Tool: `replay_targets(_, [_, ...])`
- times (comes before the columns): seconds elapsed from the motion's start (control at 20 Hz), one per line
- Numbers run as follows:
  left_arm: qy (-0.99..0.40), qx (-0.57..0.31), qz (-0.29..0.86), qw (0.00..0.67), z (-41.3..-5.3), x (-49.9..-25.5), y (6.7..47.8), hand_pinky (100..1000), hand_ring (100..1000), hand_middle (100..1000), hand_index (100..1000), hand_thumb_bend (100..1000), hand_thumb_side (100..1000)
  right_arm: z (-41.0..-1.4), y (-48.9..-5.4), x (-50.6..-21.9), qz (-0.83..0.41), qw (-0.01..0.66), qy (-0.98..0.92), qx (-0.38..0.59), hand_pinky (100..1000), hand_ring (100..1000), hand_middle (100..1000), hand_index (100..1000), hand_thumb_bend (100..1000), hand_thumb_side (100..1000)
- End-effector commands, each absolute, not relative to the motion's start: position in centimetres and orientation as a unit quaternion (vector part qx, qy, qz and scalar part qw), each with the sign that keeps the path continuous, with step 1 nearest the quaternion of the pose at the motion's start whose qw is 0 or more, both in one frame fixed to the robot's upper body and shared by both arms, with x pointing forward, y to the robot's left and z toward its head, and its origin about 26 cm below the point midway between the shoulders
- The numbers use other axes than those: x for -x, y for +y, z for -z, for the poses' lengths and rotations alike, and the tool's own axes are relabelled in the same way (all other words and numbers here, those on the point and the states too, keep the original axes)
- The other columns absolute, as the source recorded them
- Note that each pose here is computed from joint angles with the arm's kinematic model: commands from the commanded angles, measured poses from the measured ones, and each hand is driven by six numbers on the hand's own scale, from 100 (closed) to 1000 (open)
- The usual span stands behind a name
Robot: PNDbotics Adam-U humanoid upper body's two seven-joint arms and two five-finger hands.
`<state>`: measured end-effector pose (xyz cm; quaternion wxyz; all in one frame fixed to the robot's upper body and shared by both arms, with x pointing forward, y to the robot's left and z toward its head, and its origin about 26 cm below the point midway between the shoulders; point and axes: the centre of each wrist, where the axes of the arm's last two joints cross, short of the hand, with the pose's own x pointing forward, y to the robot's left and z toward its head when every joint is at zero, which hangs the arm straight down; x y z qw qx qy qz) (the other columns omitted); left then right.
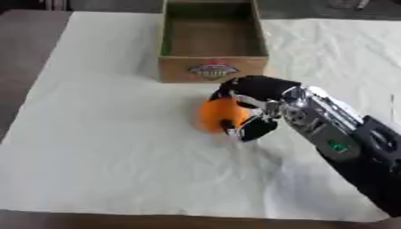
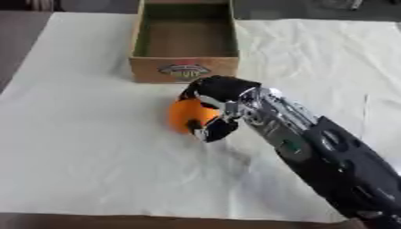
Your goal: Pick up objects on the table and place them in the box.
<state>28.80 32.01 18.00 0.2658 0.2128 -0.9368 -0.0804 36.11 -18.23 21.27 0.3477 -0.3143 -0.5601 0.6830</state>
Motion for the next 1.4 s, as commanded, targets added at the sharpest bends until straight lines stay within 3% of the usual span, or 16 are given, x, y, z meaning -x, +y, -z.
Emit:
replay_targets(0.05, [-0.94,-0.215,0.083,0.25,-18.9,-28.6,32.1,325,403,707,722,100,718,-22.3,-18.2,-36.0,-0.659,0.337,-0.581,0.337,833,784,700,721,100,114])
replay_targets(0.4, [-0.94,-0.213,0.084,0.252,-18.9,-28.6,32.1,323,403,708,721,100,715,-23.7,-17.6,-35.5,-0.61,0.32,-0.628,0.363,812,771,685,638,100,100])
replay_targets(0.85, [-0.939,-0.212,0.085,0.256,-18.9,-28.5,32.2,319,404,708,720,100,715,-28.2,-16.7,-33.8,-0.54,0.282,-0.698,0.377,794,751,642,614,100,100])
replay_targets(0.9, [-0.939,-0.212,0.085,0.257,-18.9,-28.5,32.2,318,404,708,719,100,718,-28.8,-16.6,-33.7,-0.53,0.276,-0.705,0.382,787,743,630,601,100,133])
replay_targets(1.1, [-0.939,-0.21,0.083,0.258,-18.9,-28.5,32.2,317,404,708,718,100,715,-31.0,-15.9,-33.3,-0.49,0.251,-0.735,0.396,778,737,622,593,100,100])
replay_targets(1.4, [-0.941,-0.206,0.081,0.256,-18.9,-28.5,32.0,315,403,707,718,100,713,-33.3,-14.4,-34.4,-0.43,0.234,-0.763,0.423,765,734,617,586,100,100])
